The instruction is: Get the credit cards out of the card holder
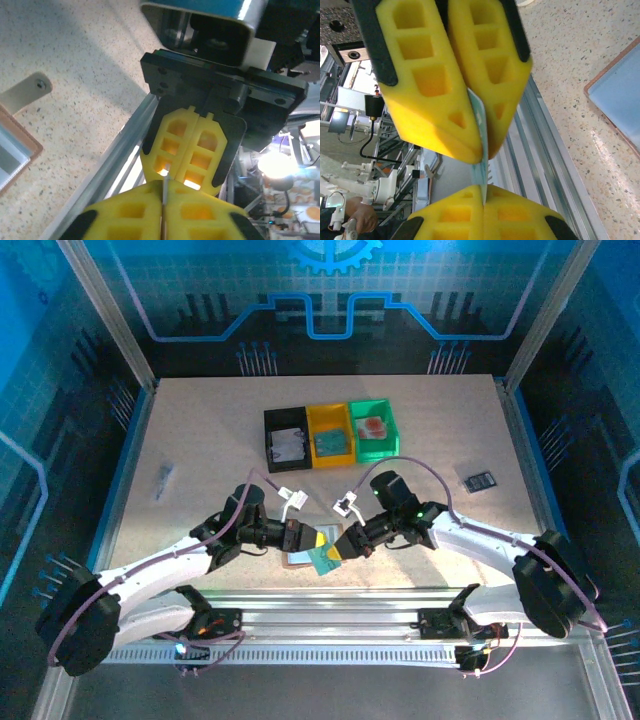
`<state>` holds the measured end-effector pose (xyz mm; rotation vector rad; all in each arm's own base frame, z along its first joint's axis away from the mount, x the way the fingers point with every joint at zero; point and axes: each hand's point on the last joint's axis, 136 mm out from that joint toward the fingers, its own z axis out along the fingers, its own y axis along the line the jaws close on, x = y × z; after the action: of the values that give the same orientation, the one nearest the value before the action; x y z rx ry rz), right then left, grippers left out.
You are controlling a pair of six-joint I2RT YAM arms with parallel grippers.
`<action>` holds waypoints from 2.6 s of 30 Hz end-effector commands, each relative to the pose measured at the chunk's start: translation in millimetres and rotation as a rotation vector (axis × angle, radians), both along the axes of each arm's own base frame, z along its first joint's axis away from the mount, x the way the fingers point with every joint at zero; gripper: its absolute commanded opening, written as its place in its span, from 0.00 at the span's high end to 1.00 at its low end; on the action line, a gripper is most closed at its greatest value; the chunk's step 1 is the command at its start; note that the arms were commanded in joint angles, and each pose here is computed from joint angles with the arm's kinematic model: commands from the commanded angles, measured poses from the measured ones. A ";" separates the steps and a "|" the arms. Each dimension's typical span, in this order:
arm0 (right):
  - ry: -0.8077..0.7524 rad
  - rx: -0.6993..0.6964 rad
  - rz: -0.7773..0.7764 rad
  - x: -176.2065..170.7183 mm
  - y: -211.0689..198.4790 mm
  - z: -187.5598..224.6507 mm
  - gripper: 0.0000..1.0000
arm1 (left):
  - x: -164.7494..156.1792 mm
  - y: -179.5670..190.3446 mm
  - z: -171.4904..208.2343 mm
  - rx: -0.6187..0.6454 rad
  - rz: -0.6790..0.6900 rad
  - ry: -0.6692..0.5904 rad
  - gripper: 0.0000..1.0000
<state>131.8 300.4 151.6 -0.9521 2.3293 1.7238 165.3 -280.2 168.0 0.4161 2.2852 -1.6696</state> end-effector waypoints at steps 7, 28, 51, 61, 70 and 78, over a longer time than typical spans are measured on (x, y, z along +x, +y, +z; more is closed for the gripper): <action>-0.079 0.026 -0.100 23.2 -12.6 24.4 0.80 | 3.0 3.9 14.9 0.017 0.037 -0.056 1.00; -0.213 0.174 -0.440 48.1 -27.2 39.8 0.34 | 71.2 34.0 44.4 -0.075 0.522 -0.116 1.00; -0.307 0.330 -0.554 67.7 4.8 62.1 0.84 | 68.8 32.1 41.0 -0.105 0.541 -0.110 0.91; -0.307 0.077 -0.661 120.4 -29.4 61.8 1.00 | 64.9 56.2 29.5 0.093 0.567 -0.171 0.29; -0.193 -0.473 -0.528 203.7 -49.3 27.9 1.00 | 57.3 71.3 -3.1 0.255 0.545 -0.138 0.19; -0.186 -0.706 -0.479 268.4 -47.4 3.9 1.00 | 54.1 77.5 -15.7 0.297 0.544 -0.131 0.17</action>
<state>408.8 273.4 171.5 -0.4454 2.6090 0.7489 220.0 -209.2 156.3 -0.0618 2.2692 -1.0653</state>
